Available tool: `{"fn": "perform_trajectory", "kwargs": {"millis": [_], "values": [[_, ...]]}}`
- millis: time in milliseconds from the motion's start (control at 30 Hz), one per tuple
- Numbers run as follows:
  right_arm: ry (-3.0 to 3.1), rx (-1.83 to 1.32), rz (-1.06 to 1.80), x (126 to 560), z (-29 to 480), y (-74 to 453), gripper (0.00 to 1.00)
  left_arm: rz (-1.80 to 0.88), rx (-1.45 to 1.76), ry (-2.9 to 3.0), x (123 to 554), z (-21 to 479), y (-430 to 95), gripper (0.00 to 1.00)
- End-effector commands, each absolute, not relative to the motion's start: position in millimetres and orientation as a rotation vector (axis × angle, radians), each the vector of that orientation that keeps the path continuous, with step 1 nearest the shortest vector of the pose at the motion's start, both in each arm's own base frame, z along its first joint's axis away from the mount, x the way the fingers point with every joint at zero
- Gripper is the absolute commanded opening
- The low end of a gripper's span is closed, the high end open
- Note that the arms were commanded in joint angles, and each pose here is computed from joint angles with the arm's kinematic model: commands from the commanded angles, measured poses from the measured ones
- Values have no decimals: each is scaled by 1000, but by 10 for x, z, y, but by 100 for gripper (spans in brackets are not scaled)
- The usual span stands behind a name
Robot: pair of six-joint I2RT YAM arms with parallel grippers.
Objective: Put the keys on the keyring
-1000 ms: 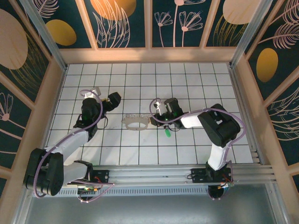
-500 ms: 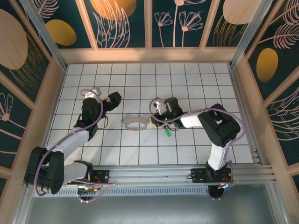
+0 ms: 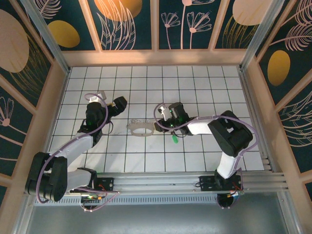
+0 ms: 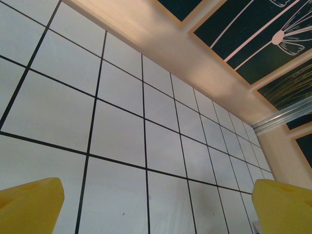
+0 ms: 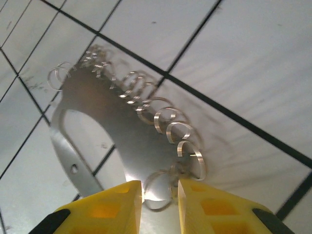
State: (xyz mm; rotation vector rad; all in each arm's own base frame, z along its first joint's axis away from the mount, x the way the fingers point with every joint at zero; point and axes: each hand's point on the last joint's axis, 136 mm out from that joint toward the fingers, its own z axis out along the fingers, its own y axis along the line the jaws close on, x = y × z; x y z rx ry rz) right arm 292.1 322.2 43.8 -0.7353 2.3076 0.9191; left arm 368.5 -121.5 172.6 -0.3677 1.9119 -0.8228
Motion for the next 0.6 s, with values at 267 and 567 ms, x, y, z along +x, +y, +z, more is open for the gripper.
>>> {"fn": "perform_trajectory", "kwargs": {"millis": [267, 567], "values": [[2298, -775, 812, 2812, 472, 3316, 27, -854, -347, 1870, 3672, 1858, -1250, 99], [2308, -750, 778, 2892, 427, 3294, 27, -849, -347, 1866, 3635, 1873, -1231, 99]]}}
